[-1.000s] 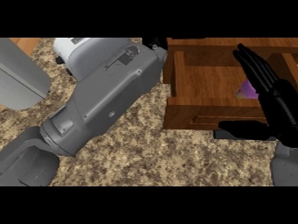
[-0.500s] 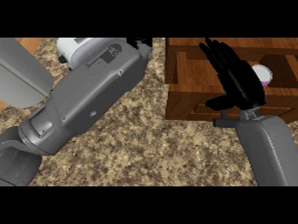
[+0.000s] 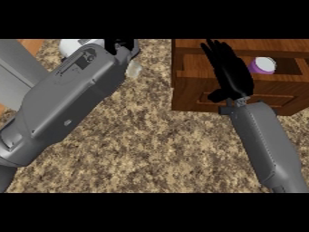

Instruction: Pick up the can, place it into the drawer and close the drawer

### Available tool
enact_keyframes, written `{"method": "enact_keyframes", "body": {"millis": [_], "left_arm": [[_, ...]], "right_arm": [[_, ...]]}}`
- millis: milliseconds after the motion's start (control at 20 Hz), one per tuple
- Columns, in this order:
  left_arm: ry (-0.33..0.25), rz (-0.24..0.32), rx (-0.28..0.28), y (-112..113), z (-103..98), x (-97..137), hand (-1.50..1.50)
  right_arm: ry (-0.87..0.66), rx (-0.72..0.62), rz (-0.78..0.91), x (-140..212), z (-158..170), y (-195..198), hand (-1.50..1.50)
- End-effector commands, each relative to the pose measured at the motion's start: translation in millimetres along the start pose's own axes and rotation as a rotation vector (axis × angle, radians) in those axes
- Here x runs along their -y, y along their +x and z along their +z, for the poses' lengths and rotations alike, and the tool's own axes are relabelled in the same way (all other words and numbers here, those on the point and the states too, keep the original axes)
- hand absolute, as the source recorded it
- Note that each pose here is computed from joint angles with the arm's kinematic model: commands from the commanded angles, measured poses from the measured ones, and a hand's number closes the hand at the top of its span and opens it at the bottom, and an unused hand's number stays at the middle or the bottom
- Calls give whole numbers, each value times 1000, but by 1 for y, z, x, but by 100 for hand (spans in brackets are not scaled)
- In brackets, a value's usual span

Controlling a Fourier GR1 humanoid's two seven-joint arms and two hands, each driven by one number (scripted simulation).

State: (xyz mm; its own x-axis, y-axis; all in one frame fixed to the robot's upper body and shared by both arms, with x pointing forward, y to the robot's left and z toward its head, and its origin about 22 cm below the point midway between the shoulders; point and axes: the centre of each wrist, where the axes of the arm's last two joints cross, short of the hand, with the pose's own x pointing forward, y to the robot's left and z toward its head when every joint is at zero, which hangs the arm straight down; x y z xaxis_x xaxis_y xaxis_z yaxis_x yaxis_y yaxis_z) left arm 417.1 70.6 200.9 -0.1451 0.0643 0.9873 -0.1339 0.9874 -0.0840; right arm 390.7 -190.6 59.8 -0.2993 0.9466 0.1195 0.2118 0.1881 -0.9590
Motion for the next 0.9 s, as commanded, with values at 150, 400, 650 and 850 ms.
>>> {"method": "enact_keyframes", "body": {"millis": [150, 400, 650, 850], "left_arm": [[-10, 1, 3, 17, 5, -13, -150], [18, 18, 12, 20, -2, -27, -150], [-14, 21, 19, 39, -3, -41, -150], [4, -19, 11, 13, 7, -39, -150]], "right_arm": [[-15, -67, 42, -26, -9, -22, -150], [-84, -76, 62, -35, -14, -26, -150], [-139, -85, 82, -24, -32, -27, -150], [-155, -78, 92, -17, -51, -11, -150]]}}
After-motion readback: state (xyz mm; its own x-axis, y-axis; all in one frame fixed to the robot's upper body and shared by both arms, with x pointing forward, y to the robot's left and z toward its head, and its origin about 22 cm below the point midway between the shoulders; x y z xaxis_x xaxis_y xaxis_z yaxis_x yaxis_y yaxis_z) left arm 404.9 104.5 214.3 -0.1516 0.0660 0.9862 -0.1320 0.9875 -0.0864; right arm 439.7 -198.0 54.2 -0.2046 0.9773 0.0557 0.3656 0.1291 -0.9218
